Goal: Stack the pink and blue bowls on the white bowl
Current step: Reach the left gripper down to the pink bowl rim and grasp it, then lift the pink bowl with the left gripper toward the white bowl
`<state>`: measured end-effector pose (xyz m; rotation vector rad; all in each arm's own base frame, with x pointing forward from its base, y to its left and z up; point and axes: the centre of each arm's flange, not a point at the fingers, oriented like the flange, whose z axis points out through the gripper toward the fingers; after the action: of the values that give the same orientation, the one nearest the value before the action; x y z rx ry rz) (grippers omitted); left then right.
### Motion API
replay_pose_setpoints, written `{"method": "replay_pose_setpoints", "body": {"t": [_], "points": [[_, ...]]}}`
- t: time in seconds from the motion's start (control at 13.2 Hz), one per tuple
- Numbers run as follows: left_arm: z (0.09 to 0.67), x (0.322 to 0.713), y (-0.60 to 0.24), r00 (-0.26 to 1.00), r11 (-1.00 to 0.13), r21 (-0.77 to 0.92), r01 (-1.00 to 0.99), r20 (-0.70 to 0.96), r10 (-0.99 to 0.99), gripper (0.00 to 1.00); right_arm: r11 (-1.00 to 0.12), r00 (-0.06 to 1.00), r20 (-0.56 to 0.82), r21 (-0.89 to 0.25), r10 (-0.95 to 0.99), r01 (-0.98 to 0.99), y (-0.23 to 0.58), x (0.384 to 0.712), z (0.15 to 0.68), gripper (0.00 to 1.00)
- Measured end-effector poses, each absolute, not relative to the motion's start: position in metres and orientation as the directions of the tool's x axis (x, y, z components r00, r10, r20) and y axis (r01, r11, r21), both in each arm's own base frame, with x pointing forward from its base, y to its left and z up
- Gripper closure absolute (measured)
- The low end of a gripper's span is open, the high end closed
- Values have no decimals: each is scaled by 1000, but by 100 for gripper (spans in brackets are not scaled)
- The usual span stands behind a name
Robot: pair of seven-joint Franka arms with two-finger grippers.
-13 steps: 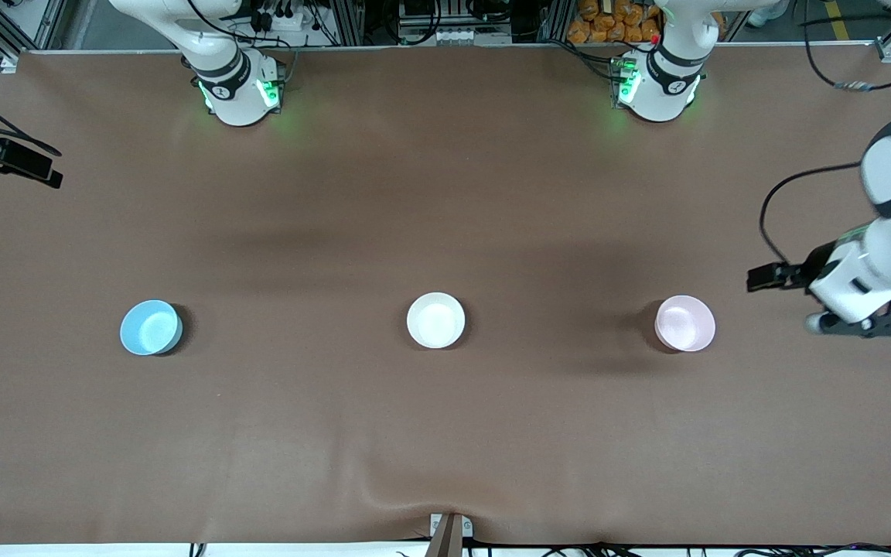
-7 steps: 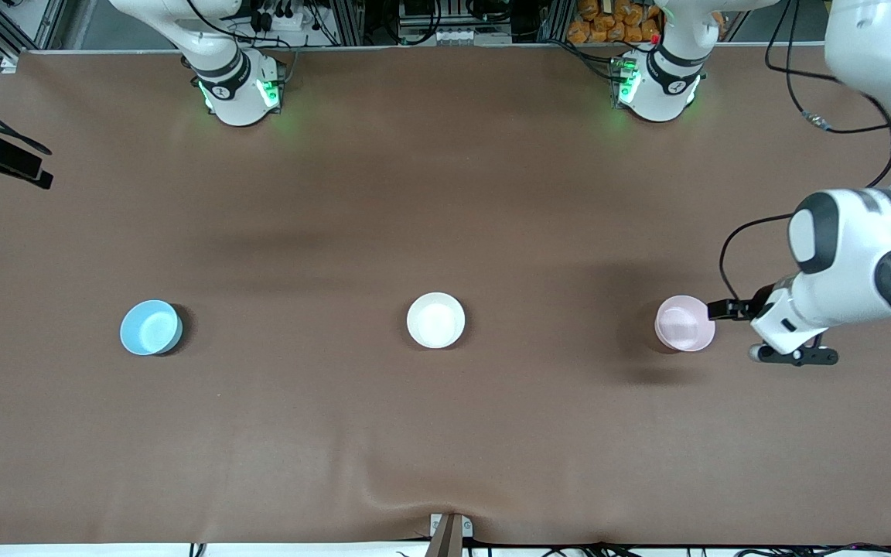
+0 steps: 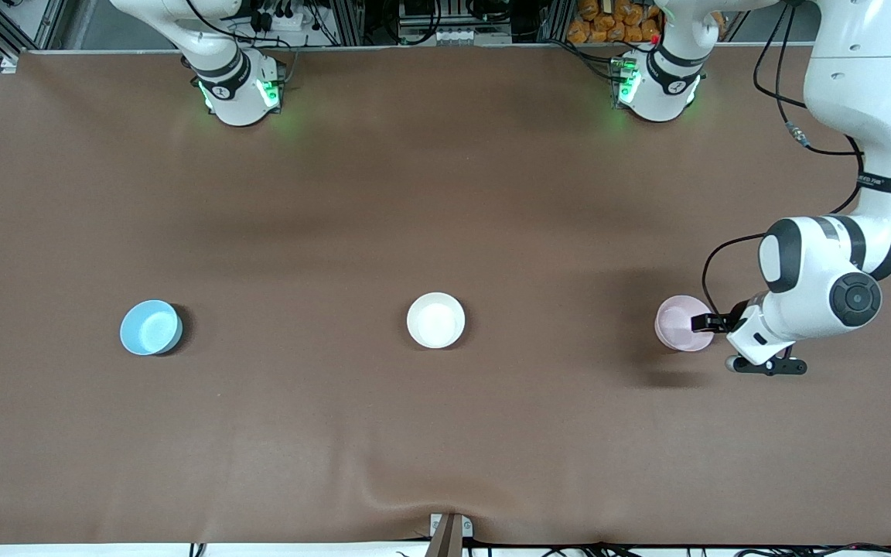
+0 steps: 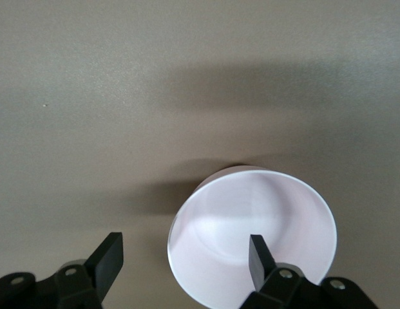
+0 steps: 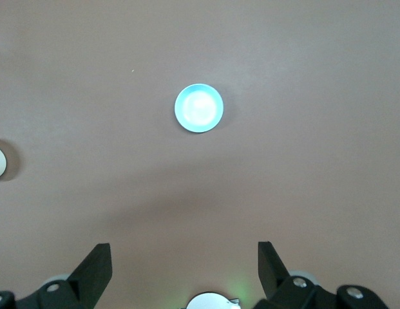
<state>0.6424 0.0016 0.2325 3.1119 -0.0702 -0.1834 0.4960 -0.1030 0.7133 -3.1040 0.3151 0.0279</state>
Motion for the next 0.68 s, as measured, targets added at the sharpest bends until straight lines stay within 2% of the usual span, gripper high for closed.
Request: {"method": "replay_pose_setpoints", "body": {"t": [0.08, 0.3, 0.6, 0.68], "points": [[229, 643, 2, 992, -999, 26, -43, -114, -46, 19, -983, 983, -23, -21, -184, -185, -114, 491, 717, 0], [221, 643, 2, 993, -999, 26, -43, -109, -45, 24, -985, 984, -62, -27, -166, -168, -134, 482, 713, 0], [214, 644, 6, 994, -999, 25, -37, -104, -39, 67, -999, 996, -87, -36, -37, -40, -101, 491, 707, 0], [214, 644, 7, 994, -999, 25, -36, -104, -38, 68, -999, 995, -104, -38, 1, -3, -83, 498, 699, 0]]}}
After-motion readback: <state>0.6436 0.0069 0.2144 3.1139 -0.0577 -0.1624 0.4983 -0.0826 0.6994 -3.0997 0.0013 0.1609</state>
